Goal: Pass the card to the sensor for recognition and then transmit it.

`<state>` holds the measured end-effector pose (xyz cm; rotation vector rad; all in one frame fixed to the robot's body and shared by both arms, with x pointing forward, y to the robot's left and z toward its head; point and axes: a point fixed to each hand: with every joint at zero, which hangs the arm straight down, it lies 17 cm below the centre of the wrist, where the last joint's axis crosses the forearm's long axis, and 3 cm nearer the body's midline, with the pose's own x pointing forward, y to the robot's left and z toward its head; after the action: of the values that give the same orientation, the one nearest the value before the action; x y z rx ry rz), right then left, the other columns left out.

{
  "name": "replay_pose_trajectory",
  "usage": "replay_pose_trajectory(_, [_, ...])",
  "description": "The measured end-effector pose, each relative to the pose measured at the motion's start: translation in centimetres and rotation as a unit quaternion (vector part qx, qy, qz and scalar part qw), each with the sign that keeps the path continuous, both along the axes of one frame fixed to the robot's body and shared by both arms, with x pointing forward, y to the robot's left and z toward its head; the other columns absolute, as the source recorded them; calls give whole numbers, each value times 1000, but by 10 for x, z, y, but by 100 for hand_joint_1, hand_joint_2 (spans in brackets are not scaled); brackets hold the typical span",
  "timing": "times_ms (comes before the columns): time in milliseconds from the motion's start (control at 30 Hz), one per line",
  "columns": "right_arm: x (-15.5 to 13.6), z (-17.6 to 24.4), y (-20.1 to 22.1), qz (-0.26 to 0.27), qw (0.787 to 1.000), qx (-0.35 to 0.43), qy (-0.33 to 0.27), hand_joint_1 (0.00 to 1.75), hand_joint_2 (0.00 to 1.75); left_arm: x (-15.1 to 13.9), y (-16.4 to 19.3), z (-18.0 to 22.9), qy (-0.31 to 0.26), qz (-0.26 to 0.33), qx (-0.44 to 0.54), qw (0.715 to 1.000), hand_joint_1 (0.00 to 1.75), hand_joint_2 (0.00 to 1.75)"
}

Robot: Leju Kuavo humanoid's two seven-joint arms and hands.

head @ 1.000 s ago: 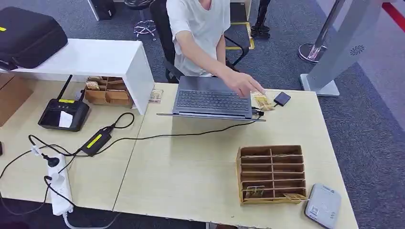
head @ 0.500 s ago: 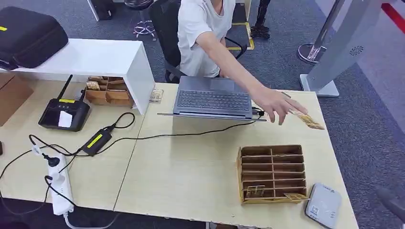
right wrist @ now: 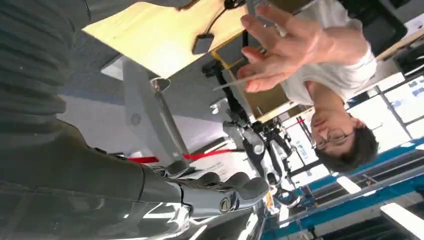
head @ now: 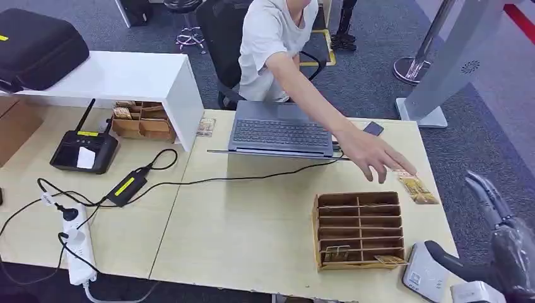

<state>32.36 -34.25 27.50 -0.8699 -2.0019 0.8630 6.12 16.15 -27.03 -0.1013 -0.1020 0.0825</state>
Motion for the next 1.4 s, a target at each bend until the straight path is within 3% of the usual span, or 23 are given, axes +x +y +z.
replay_pose_trajectory(233, [15,-21,20,22,1000,2,21,0,175,0,1,0,-5,-11,3,1000,0,175])
replay_pose_trajectory(400, [17,-24,21,17,1000,7,20,0,175,19,9,2,-78,-56,38,995,0,175])
replay_pose_trajectory(433, [18,-24,22,18,1000,7,19,0,175,19,7,2,-80,-60,32,994,0,0])
replay_pose_trajectory(467, [20,-26,24,20,1000,7,20,0,175,19,4,3,-80,-62,25,995,0,0])
replay_pose_trajectory(500, [21,-27,25,21,1000,6,21,0,175,18,1,3,-79,-61,19,995,0,175])
replay_pose_trajectory(733, [33,-33,36,31,999,9,17,2,175,20,-7,6,-77,-48,-8,996,0,175])
replay_pose_trajectory(767, [34,-33,37,32,999,11,17,175,175,20,-6,6,-77,-47,-9,996,0,175])
replay_pose_trajectory(1400, [38,-43,53,45,998,28,18,175,175,22,-7,7,-84,-35,-23,996,0,175])
